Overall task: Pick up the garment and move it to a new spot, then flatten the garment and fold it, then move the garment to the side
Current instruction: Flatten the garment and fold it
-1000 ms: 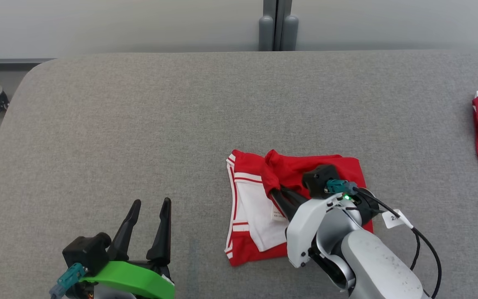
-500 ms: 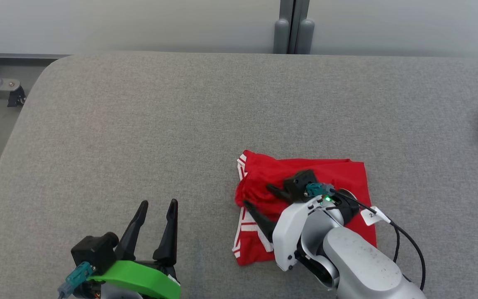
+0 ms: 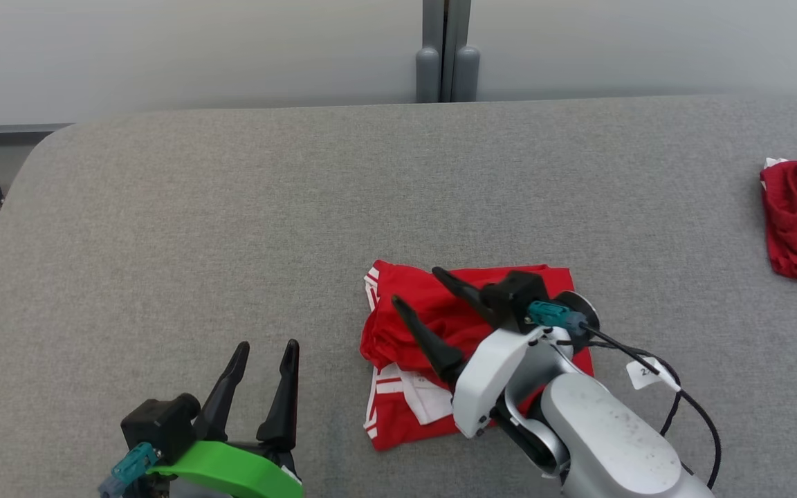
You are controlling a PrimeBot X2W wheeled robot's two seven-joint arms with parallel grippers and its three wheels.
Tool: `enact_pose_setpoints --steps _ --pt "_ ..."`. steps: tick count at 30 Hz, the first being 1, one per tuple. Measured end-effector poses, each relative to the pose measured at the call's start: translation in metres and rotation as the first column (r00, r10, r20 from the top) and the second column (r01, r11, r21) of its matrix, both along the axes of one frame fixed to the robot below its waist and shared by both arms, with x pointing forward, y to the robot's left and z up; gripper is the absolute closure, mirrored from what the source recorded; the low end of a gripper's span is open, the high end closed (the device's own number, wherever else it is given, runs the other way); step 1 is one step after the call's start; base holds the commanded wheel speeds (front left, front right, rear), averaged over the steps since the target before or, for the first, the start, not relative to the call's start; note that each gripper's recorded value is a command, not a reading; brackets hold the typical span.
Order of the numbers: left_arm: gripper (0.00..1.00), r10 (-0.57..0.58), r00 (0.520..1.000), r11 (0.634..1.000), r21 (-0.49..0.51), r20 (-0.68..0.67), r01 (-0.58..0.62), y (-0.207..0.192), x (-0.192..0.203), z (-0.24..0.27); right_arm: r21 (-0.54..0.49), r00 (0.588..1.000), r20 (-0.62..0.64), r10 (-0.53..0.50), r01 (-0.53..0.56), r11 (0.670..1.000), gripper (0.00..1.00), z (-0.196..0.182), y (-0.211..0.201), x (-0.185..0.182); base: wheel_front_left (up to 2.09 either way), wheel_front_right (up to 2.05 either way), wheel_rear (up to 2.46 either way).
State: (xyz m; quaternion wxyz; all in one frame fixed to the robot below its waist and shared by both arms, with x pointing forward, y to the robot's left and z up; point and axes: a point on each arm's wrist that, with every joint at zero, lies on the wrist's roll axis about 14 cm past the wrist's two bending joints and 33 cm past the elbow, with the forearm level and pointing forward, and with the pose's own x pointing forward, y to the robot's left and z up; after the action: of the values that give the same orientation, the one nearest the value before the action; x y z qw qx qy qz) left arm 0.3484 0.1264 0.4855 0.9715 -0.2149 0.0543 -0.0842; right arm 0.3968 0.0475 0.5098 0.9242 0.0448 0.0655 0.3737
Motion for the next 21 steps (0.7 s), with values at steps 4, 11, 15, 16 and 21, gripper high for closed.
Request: enact_pose_setpoints --steps 4,11,15,16,21 --pt "0.00 -0.017 1.000 1.000 0.000 0.005 0.017 -0.005 0.001 0.002 0.041 0.992 0.058 -0.108 0.106 0.994 0.00 0.017 -0.029 0.013 0.00 0.00 0.00" --pt "0.00 -0.027 1.000 1.000 0.001 0.000 0.027 -0.008 0.002 0.001 0.067 0.947 0.065 -0.314 0.309 0.949 0.00 0.014 -0.094 0.026 0.00 0.00 0.00" --pt "0.00 -0.023 1.000 1.000 0.002 0.000 0.023 -0.007 0.003 0.001 0.005 0.917 0.039 -0.396 0.396 0.918 0.75 -0.009 -0.125 0.023 0.00 0.00 0.00" --pt "0.00 -0.022 1.000 1.000 0.002 0.000 0.022 -0.006 0.004 0.000 -0.016 0.914 0.031 -0.404 0.405 0.914 0.87 -0.016 -0.129 0.021 0.00 0.00 0.00" --pt "0.00 -0.007 1.000 1.000 0.014 -0.003 0.007 -0.001 0.006 -0.001 -0.072 0.918 -0.042 -0.394 0.390 0.918 1.00 -0.048 -0.127 0.011 0.00 0.00 0.00"
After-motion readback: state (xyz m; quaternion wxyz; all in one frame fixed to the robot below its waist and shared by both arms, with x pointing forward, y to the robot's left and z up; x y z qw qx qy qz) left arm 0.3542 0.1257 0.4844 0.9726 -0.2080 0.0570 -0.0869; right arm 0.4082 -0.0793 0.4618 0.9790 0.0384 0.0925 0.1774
